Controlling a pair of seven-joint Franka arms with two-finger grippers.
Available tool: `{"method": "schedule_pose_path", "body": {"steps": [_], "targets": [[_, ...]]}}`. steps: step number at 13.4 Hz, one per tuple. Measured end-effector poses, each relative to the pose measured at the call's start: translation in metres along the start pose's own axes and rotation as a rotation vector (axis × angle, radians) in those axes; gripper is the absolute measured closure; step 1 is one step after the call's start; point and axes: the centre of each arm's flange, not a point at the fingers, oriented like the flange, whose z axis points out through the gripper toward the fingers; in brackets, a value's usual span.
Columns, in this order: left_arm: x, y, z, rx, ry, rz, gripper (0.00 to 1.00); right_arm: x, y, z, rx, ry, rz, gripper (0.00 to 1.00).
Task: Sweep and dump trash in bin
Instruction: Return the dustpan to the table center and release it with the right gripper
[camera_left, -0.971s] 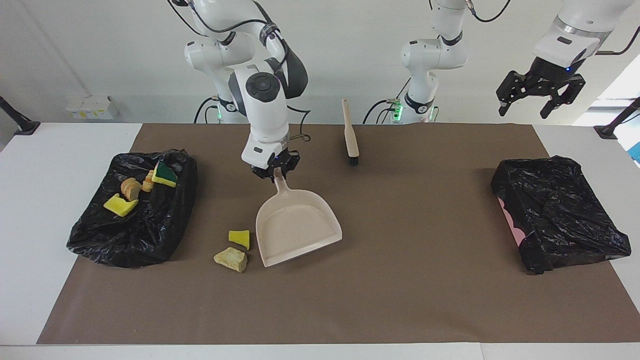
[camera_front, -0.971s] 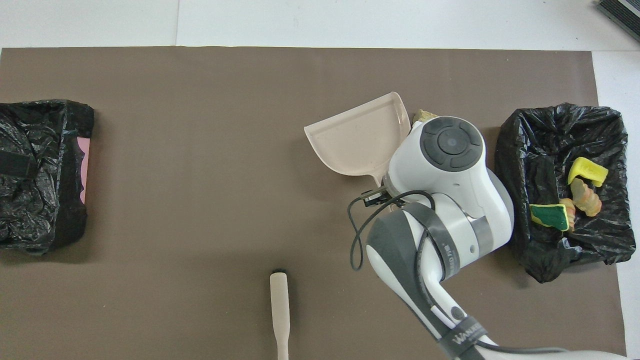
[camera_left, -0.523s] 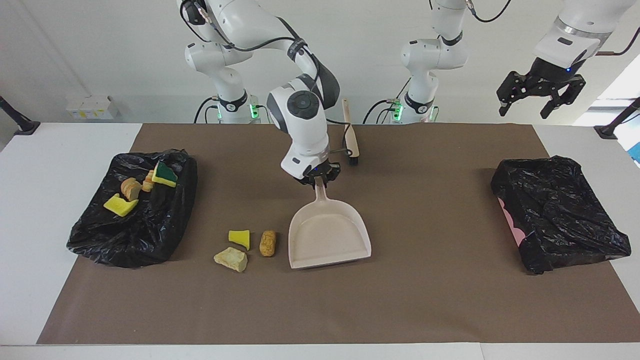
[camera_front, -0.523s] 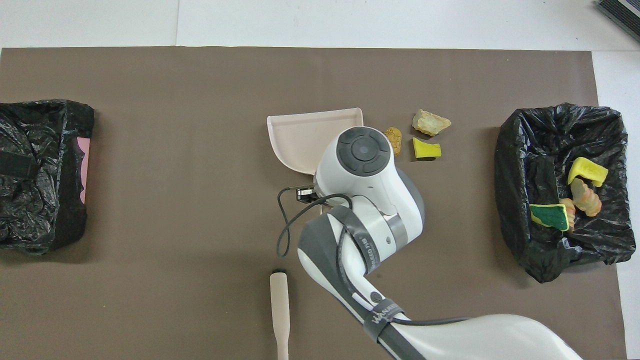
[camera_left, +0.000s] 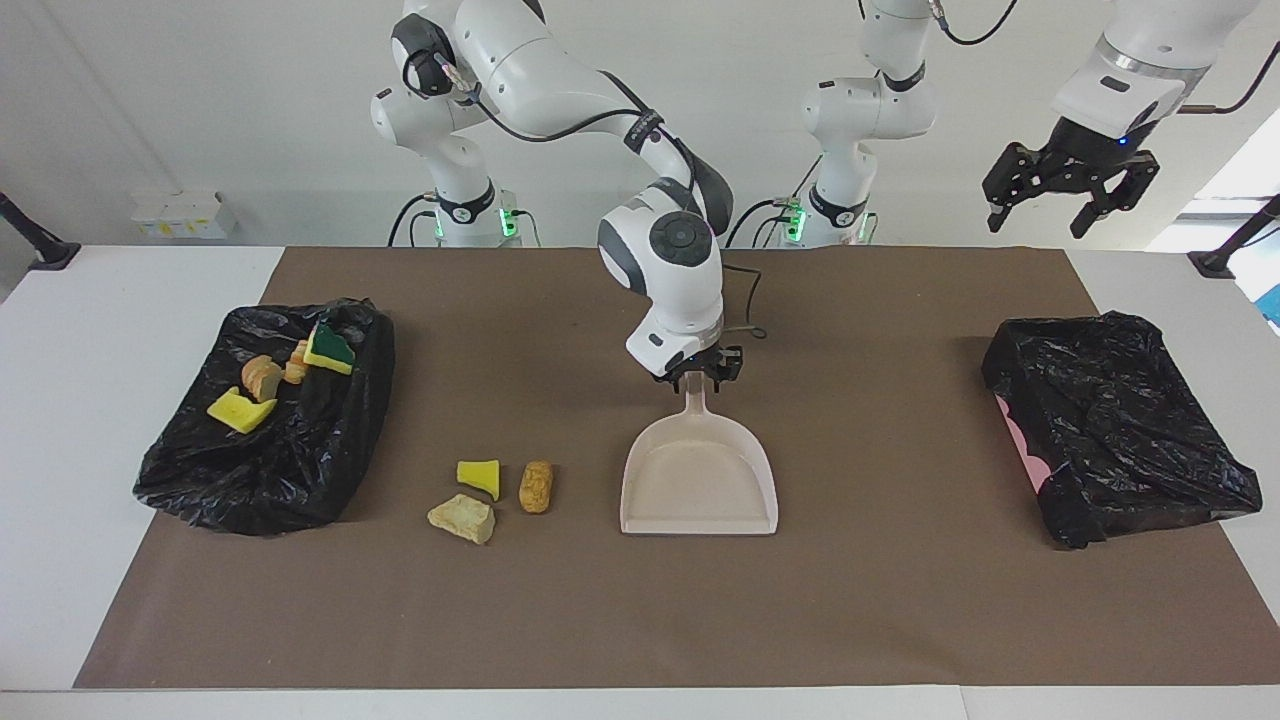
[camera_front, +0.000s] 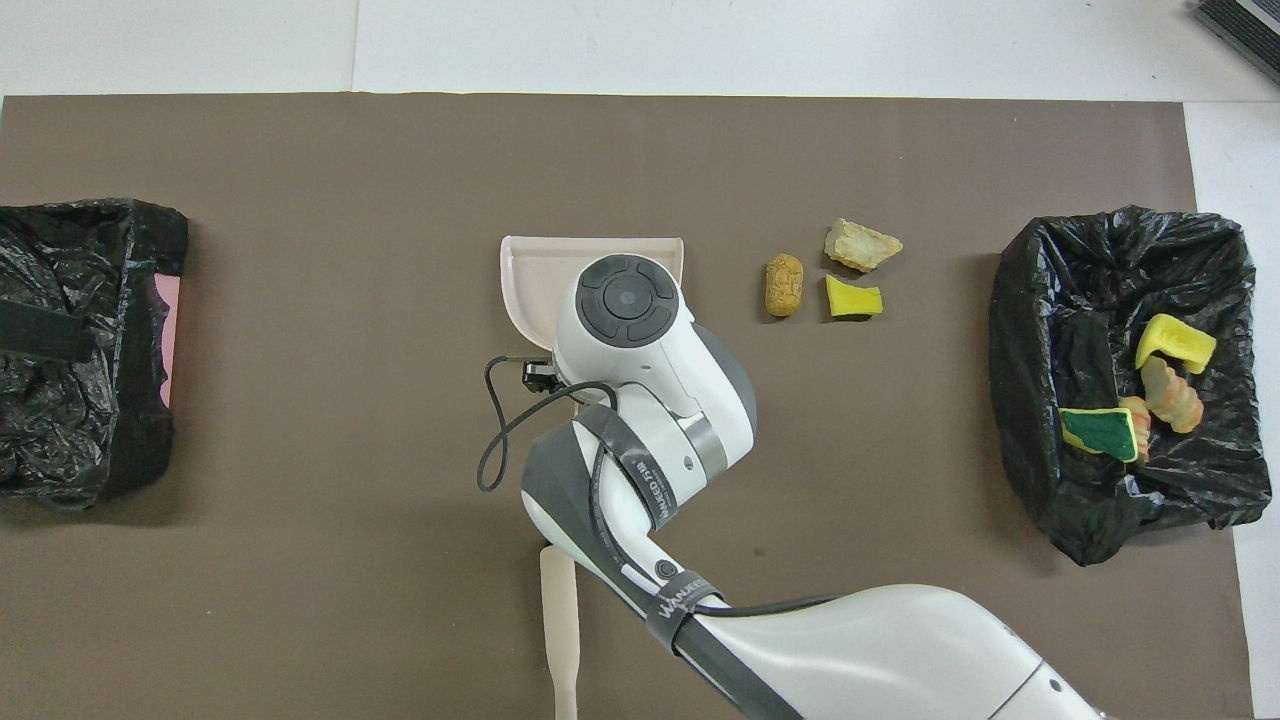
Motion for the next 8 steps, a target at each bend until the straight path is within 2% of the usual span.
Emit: {"method": "schedule_pose_path", "body": {"steps": [2, 4, 8], "targets": [[0.001, 0.006, 0.001, -0.001, -0.003, 0.012, 0.00, -0.010, 0.003, -0.012, -0.033, -0.038, -0.006, 0.01], [0.002, 0.015, 0.004, -0.002, -0.008, 0.027, 0.00, -0.032, 0.002, -0.028, -0.053, -0.058, -0.027, 0.00], [0.008, 0.033, 0.013, -0.002, 0.003, 0.062, 0.00, -0.126, -0.018, -0.035, -0.104, -0.084, -0.137, 0.00]]}}
